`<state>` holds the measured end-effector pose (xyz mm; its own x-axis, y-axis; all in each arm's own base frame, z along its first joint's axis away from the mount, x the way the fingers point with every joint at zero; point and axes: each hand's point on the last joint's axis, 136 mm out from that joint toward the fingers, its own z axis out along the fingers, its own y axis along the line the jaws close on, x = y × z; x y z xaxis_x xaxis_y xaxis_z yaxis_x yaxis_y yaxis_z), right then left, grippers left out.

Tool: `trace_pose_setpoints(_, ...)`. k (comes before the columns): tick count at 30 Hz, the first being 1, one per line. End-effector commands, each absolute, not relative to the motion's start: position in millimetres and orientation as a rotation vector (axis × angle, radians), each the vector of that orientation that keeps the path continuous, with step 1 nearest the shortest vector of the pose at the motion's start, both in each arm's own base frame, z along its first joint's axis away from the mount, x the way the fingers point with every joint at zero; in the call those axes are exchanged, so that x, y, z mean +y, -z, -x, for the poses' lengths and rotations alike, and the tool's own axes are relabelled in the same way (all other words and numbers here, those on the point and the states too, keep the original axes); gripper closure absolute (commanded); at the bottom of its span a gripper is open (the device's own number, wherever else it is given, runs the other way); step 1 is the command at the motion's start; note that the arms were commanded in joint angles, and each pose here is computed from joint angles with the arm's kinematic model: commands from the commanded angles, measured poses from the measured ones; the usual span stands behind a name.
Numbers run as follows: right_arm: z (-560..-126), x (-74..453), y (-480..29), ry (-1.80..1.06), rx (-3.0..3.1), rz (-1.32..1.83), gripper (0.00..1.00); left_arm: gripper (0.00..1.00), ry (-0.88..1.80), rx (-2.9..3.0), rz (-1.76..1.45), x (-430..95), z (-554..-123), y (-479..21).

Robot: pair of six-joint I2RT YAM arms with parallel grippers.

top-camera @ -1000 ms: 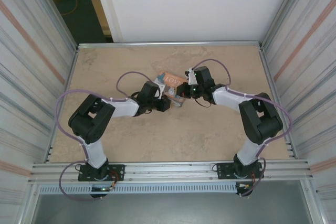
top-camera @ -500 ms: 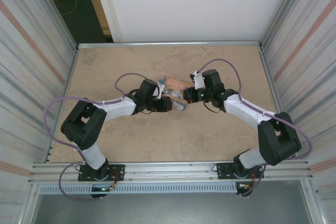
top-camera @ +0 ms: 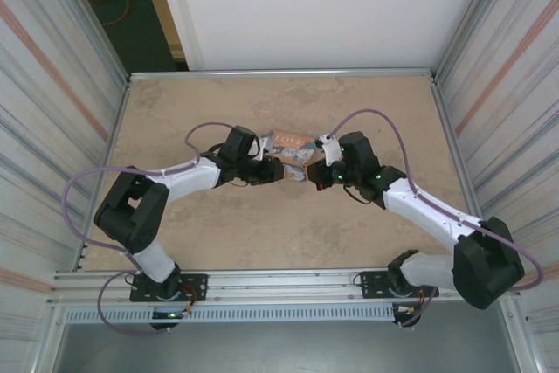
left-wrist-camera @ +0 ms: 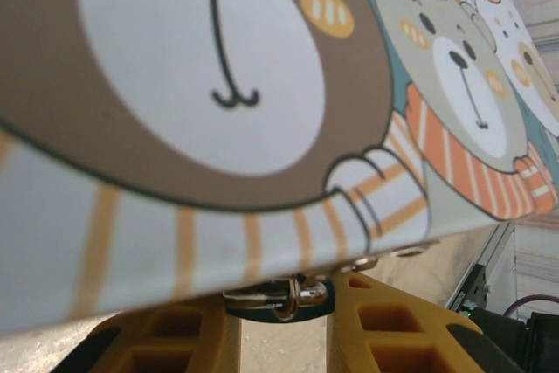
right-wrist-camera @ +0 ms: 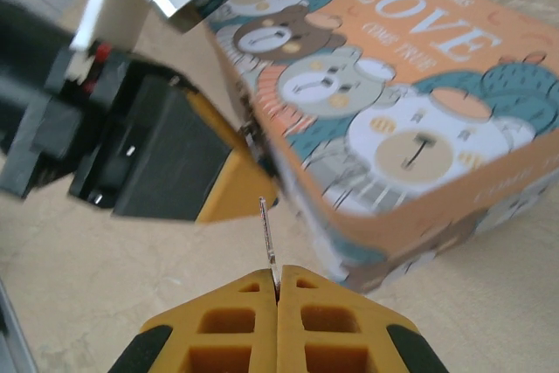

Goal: Unlock the padlock with the key

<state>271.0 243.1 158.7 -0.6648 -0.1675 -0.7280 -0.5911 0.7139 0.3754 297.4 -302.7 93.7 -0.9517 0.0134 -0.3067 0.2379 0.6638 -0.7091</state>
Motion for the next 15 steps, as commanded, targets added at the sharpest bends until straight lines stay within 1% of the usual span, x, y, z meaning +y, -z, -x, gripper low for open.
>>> trace_pose_setpoints(1, -257.7, 239.9, -161.7, -0.727, 2.205, 0.637, 1.00, 1.00, 1.276, 2.485, -0.233, -312.8, -305.6, -132.9)
trace_pose_setpoints(7, -229.1, 240.0, -149.6, -0.666, 2.230, 0.734, 1.00, 1.00, 1.299, 2.485, -0.225, -310.6, -305.5, -136.9)
trace_pose_setpoints(15, -210.4, 239.0, -133.0, -0.635, 2.235, 0.787, 1.00, 1.00, 1.305, 2.485, -0.211, -305.2, -307.1, -142.9)
